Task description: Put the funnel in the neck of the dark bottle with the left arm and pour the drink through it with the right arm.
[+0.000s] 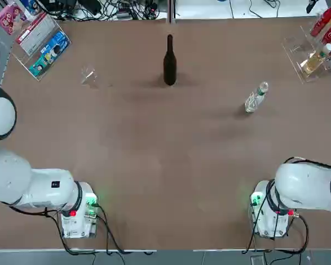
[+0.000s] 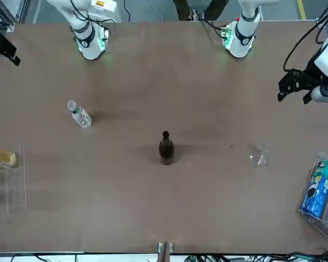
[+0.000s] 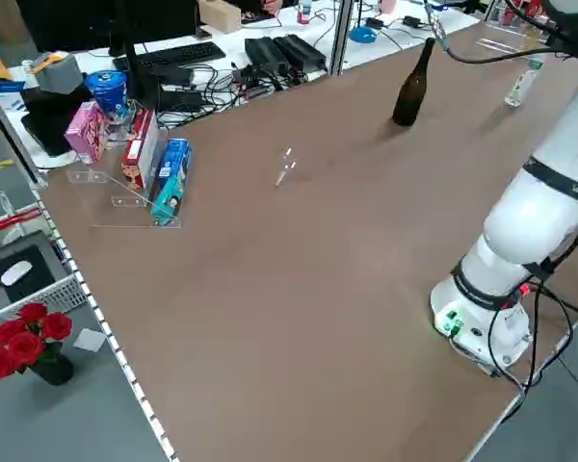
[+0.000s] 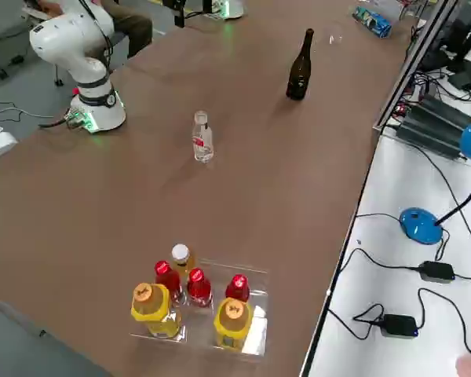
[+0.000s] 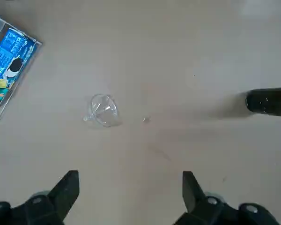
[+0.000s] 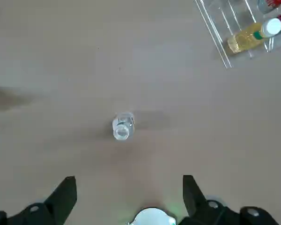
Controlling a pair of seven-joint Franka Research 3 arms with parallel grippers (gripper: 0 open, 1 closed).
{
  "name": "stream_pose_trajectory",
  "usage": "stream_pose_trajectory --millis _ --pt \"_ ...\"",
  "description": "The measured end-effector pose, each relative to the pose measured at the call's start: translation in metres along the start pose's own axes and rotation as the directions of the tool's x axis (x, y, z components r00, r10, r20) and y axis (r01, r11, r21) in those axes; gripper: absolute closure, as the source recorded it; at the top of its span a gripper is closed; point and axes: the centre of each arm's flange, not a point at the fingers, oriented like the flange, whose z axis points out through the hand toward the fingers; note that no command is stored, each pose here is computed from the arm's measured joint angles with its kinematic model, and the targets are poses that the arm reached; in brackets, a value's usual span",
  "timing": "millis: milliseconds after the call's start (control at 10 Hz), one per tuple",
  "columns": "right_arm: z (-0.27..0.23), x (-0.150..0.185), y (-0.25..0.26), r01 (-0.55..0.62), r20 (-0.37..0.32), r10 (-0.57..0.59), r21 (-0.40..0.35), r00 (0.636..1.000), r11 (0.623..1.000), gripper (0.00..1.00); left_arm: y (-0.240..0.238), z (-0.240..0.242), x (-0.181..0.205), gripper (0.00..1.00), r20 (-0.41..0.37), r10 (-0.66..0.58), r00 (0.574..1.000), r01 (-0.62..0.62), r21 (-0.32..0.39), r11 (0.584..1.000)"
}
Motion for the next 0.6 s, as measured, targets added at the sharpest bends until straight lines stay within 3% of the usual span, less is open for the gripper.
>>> stream_pose_trajectory --millis 400,600 --pt "0.001 0.0 0.002 0.004 0.002 -0.004 0.005 1.0 1.0 0.0 -0.002 0.001 0.0 0.03 0.001 -0.003 1.0 0.003 0.0 1.0" --pt "0.011 0.006 0.023 0.077 -0.008 -0.077 0.016 0.997 0.997 0.0 -0.013 0.012 0.004 0.02 0.021 -0.015 1.0 0.014 0.039 0.999"
